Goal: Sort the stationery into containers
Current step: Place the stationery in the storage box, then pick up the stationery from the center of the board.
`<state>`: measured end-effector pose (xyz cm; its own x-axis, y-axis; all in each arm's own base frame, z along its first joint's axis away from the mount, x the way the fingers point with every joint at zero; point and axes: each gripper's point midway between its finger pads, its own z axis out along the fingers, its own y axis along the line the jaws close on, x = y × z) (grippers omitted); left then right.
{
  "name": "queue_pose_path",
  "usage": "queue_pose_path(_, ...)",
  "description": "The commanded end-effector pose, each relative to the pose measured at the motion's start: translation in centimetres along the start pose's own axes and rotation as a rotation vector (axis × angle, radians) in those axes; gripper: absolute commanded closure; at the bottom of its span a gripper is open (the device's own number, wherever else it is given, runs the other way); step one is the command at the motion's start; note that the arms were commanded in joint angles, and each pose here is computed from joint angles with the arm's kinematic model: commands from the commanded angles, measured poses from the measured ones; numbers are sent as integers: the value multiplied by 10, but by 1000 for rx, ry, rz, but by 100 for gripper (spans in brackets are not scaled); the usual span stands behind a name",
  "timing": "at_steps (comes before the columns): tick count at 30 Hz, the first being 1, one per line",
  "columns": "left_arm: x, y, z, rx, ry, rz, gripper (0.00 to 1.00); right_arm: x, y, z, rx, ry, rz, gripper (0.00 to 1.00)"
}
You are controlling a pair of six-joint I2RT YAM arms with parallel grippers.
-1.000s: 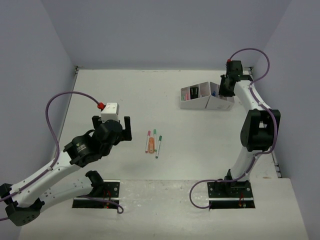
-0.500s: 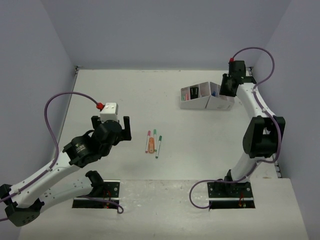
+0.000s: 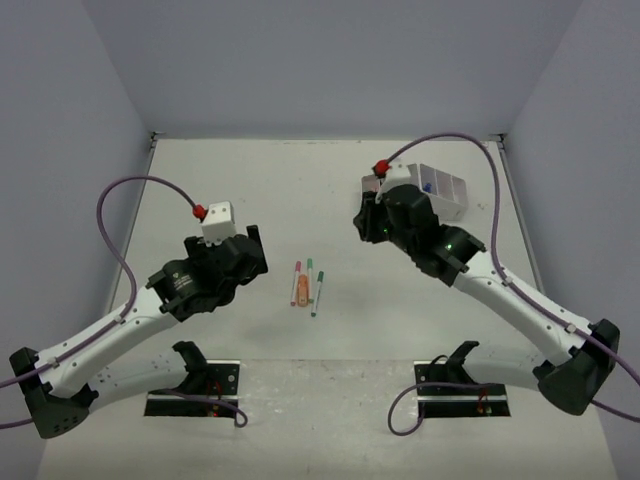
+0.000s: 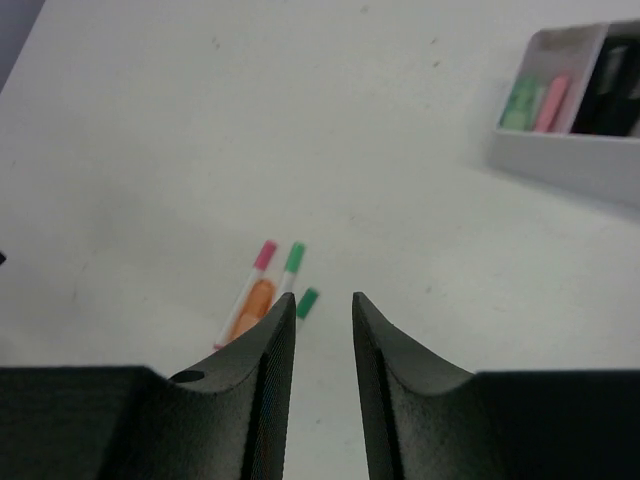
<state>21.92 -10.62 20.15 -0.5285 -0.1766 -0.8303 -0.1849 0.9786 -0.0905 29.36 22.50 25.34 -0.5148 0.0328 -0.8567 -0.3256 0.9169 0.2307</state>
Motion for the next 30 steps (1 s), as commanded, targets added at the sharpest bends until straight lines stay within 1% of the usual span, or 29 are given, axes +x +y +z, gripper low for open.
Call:
queue_pose_path(1,-34,12,-16,-31,-100,-106,0,60,55,22,-24,103,104,69)
queue_pose_path(2,-36,15,-18,-25,-108,-102,0,71,65,25,-21,131,118,69)
queue_pose_path(5,-43,25,-25,-16,-139,-79,0,123,83,48,24,267,114,69)
queue_pose_path(6,-44,26,-26,-16,-143,-68,0,131,85,54,35,286,110,69)
queue_pose_path(8,-48,37,-32,-20,-169,-44,0,146,104,60,34,313,83,68)
queue_pose_path(9,-50,38,-33,-13,-183,-42,0,165,110,67,48,354,58,69)
queue_pose_path(10,-49,41,-34,-12,-185,-26,0,159,114,67,46,344,66,69)
queue_pose_path(11,-48,42,-36,14,-196,-32,0,173,118,75,62,373,47,69)
queue_pose_path(13,-40,45,-33,26,-193,-17,0,180,123,80,74,391,42,69)
queue_pose_path(15,-36,41,-34,74,-196,-31,0,194,125,85,93,419,34,69)
queue_pose_path(18,-37,38,-37,118,-208,-40,0,205,121,89,130,442,22,69)
queue_pose_path(30,-34,28,-38,178,-196,-23,0,226,108,100,218,485,-18,68)
